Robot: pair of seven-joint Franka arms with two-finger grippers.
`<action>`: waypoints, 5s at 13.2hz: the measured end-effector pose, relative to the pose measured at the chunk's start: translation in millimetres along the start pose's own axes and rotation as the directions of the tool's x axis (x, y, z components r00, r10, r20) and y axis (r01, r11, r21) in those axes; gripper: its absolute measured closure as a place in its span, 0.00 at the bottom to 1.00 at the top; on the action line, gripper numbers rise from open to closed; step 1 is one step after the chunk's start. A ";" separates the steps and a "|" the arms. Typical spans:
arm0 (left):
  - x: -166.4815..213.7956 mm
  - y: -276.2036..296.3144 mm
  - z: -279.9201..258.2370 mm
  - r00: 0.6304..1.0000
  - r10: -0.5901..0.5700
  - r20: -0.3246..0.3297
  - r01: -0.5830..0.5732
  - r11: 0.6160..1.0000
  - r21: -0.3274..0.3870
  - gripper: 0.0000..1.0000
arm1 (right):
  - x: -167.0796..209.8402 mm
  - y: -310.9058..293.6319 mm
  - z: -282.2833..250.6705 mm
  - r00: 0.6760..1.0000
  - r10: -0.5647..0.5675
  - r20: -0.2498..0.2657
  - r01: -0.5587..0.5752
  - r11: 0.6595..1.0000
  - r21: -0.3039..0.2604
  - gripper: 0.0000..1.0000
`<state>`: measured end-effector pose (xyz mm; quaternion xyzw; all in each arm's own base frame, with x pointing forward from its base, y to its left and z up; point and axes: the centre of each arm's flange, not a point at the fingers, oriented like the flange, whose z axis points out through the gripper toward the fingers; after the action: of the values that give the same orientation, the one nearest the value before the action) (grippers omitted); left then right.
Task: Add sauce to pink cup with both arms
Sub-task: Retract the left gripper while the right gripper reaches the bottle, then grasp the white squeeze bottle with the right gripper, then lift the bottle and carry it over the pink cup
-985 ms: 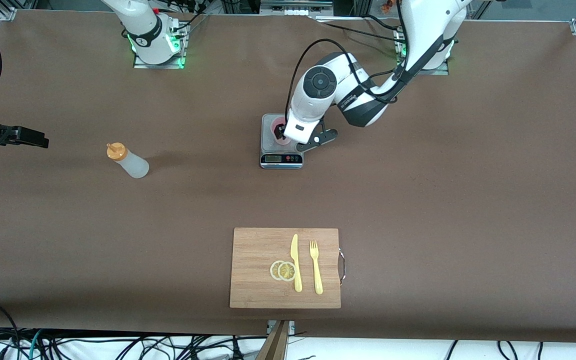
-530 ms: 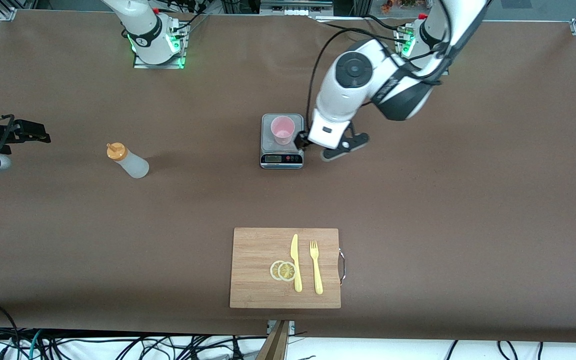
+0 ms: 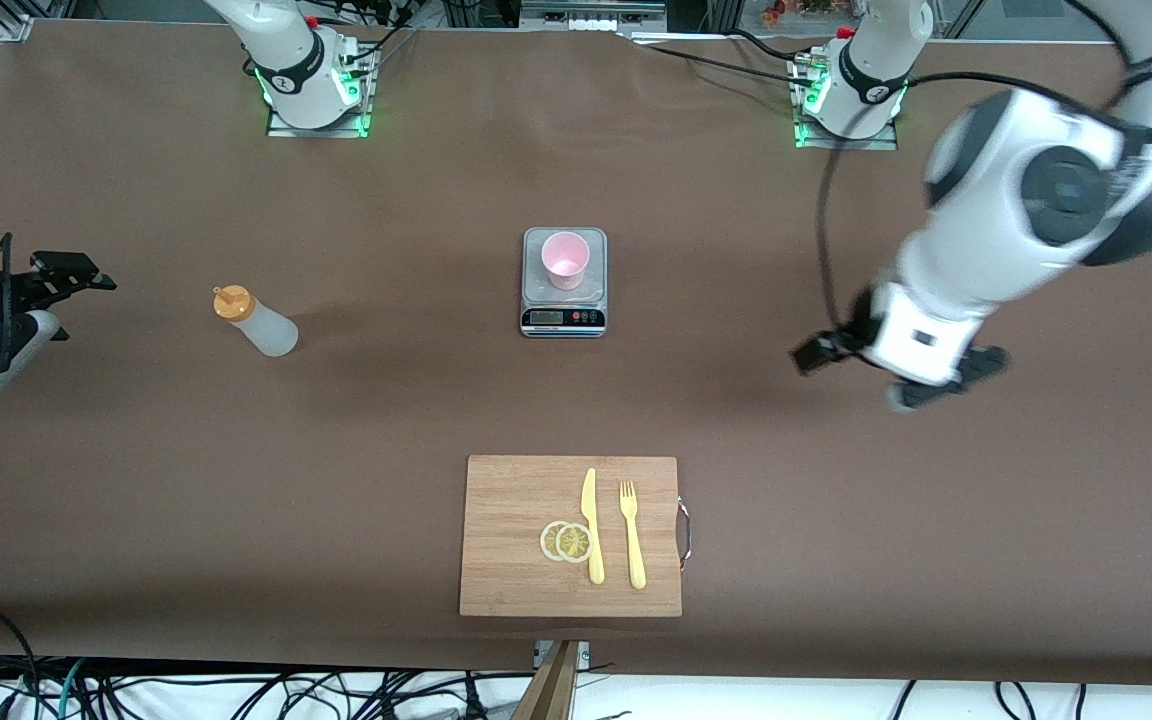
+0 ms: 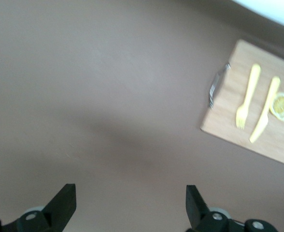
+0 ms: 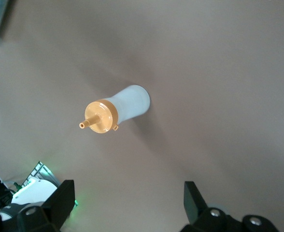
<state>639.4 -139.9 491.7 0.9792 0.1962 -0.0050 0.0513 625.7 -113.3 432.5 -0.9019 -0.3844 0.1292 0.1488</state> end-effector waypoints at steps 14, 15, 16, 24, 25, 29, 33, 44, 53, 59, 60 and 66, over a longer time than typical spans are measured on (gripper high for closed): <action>82.4 -202.1 -42.1 0.992 0.128 0.019 -0.128 0.991 0.030 0.00 | -55.7 49.6 168.3 0.733 -0.394 -0.555 0.562 0.810 0.167 0.00; 77.1 -202.8 -50.1 0.991 0.130 0.023 -0.131 0.990 0.042 0.00 | -65.5 51.6 179.3 0.701 -0.410 -0.583 0.588 0.795 0.148 0.00; 69.3 -199.5 -59.4 0.991 0.132 0.027 -0.133 0.989 0.056 0.00 | -72.9 53.8 191.1 0.662 -0.428 -0.615 0.615 0.780 0.119 0.00; -24.0 -180.6 -139.0 0.981 0.181 0.067 -0.189 0.972 0.136 0.00 | -59.1 68.1 279.0 0.319 -0.502 -0.804 0.733 0.669 -0.127 0.00; -26.8 -181.6 -132.4 0.980 0.183 0.078 -0.192 0.972 0.133 0.00 | -55.3 67.8 284.8 0.295 -0.505 -0.811 0.735 0.662 -0.145 0.00; -26.8 -179.2 -117.0 0.978 0.184 0.095 -0.194 0.975 0.107 0.00 | -31.1 59.5 305.8 0.217 -0.512 -0.831 0.756 0.627 -0.189 0.00; -27.1 -178.3 -115.7 0.978 0.184 0.098 -0.193 0.976 0.096 0.00 | -17.2 51.8 313.9 0.195 -0.513 -0.836 0.775 0.603 -0.190 0.34; -19.6 -180.5 -99.3 0.976 0.175 0.128 -0.188 0.977 0.099 0.00 | 59.5 8.6 218.8 0.246 -0.669 -0.701 0.821 0.529 -0.217 0.58; -18.3 -183.4 -98.4 0.977 0.167 0.130 -0.180 0.979 0.100 0.00 | 177.4 -126.2 163.2 0.560 -0.763 -0.324 0.788 0.611 -0.076 0.63; -18.3 -183.7 -96.6 0.977 0.166 0.134 -0.180 0.978 0.101 0.00 | 230.1 -205.3 175.6 0.659 -0.750 -0.060 0.747 0.662 -0.063 0.63; -18.4 -183.7 -96.6 0.977 0.166 0.134 -0.180 0.978 0.101 0.00 | 236.1 -217.5 177.2 0.660 -0.751 -0.030 0.748 0.660 -0.065 0.63; -18.5 -183.9 -94.9 0.976 0.165 0.139 -0.180 0.978 0.101 0.00 | 279.9 -316.6 196.3 0.692 -0.698 0.183 0.721 0.680 -0.133 0.63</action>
<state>550.5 31.4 568.5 0.9915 0.1059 -0.0752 0.0085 537.9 333.7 334.6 -0.6827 -0.7228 0.0759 0.0755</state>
